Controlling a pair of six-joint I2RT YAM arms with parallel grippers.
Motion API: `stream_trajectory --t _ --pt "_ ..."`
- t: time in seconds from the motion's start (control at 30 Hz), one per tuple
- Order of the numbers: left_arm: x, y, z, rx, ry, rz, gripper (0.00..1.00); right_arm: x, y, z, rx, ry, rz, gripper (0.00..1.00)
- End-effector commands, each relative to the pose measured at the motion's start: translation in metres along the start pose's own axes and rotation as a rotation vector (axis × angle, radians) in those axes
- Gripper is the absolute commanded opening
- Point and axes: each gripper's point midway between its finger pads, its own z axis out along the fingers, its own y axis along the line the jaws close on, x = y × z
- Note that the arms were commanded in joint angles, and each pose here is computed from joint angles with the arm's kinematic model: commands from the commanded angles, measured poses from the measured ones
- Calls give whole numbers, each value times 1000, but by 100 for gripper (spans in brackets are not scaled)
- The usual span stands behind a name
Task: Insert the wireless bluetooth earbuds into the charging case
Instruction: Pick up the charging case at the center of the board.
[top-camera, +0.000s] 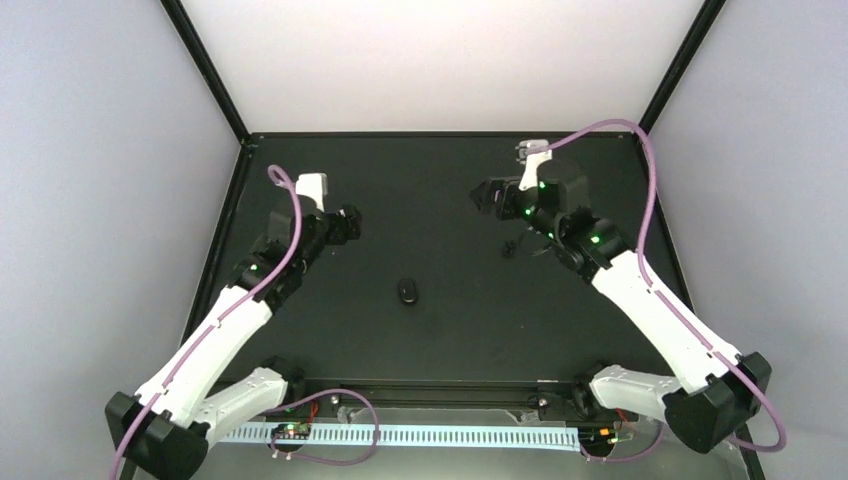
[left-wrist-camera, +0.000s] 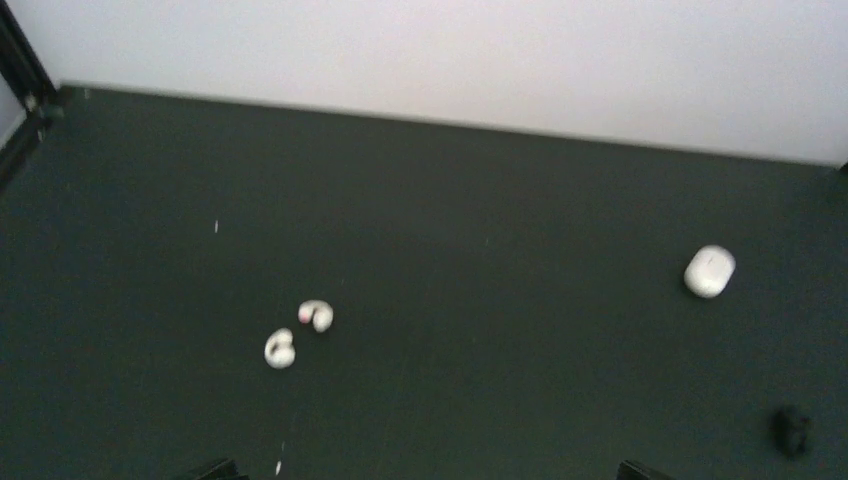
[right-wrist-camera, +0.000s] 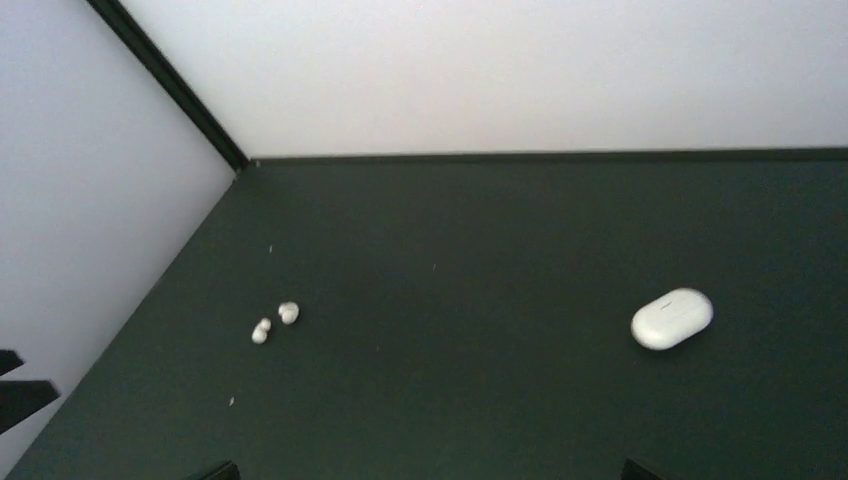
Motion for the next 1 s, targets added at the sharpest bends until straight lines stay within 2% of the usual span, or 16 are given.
stream_trajectory --t 0.0,0.13,0.27,0.63,0.97 --pt "29 5 6 -52 163 -32 99 32 14 17 -28 128 -6 99" --pt "54 5 9 -43 254 -58 99 82 30 41 -53 254 -5 96" --pt "67 9 7 -54 290 -71 99 131 55 62 -87 384 -42 91" --pt "54 11 -13 -30 222 -45 99 237 83 93 -78 626 -147 74" --pt "48 23 -22 -69 158 -16 99 280 93 109 -66 730 -195 66"
